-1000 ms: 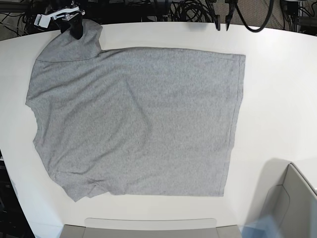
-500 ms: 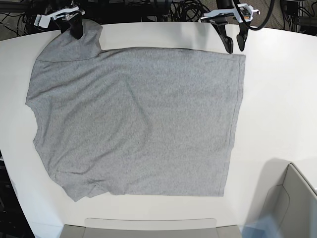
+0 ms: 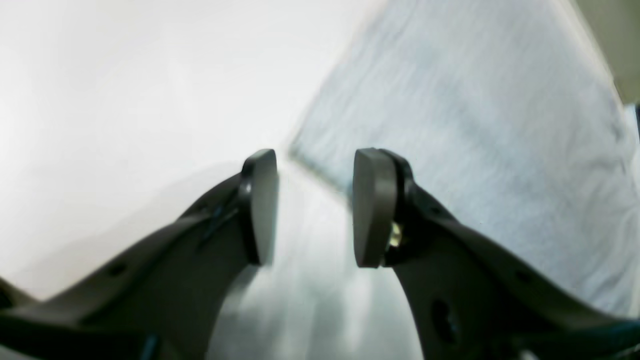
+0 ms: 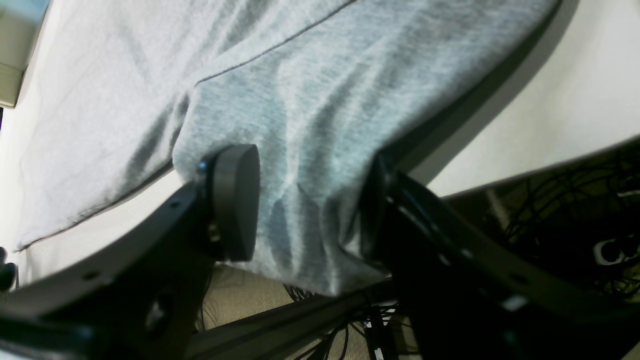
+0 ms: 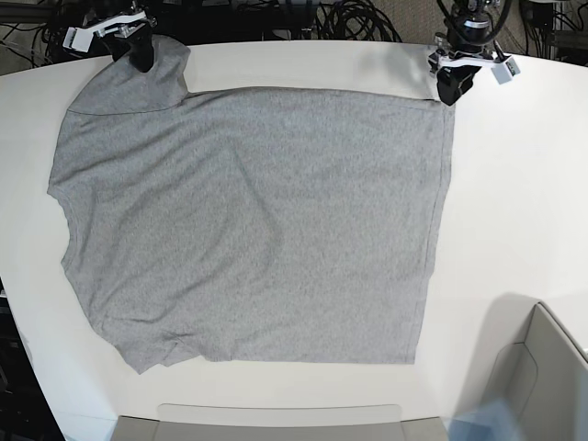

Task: Fold the T-shirt properly
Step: 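Reach both grippers to the shirt's shoulder corners and grasp them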

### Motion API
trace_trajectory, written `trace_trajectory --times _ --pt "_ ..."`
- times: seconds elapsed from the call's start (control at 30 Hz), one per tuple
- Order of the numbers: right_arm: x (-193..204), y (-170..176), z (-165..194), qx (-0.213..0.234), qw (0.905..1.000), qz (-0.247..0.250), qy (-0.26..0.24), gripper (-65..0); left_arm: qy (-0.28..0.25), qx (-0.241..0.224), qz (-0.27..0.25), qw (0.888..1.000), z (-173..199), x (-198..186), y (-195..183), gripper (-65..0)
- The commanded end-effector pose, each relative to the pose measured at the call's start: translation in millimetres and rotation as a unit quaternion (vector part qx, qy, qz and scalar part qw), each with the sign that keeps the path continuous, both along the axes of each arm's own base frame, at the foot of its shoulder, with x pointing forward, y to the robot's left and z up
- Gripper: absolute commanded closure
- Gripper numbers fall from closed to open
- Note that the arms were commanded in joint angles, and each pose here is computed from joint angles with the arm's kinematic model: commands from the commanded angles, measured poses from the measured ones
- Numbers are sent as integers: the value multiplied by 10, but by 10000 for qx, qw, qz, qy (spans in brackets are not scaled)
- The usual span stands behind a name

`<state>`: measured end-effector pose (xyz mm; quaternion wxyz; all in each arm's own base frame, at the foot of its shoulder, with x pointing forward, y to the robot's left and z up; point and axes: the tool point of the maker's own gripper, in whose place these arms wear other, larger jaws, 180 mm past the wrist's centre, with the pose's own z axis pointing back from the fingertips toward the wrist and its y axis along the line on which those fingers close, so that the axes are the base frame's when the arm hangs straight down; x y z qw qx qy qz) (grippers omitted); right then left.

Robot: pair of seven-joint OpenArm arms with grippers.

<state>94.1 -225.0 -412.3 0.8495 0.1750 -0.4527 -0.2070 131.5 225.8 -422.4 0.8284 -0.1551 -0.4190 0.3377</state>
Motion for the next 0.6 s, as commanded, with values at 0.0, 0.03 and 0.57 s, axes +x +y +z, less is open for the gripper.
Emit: trace_trajectory --times 0.0,0.03,0.57 --pt "-93 -12 -68 -37 9996 62 266 -303 -80 -187 -69 9998 18 58 -30 -251" --pt "-93 -12 -68 -37 9996 62 266 -303 -73 -327 -74 9994 -13 66 -48 -249" --pt "-100 -12 -69 -46 9996 84 277 -299 373 -792 -386 9954 -298 229 -182 -240"
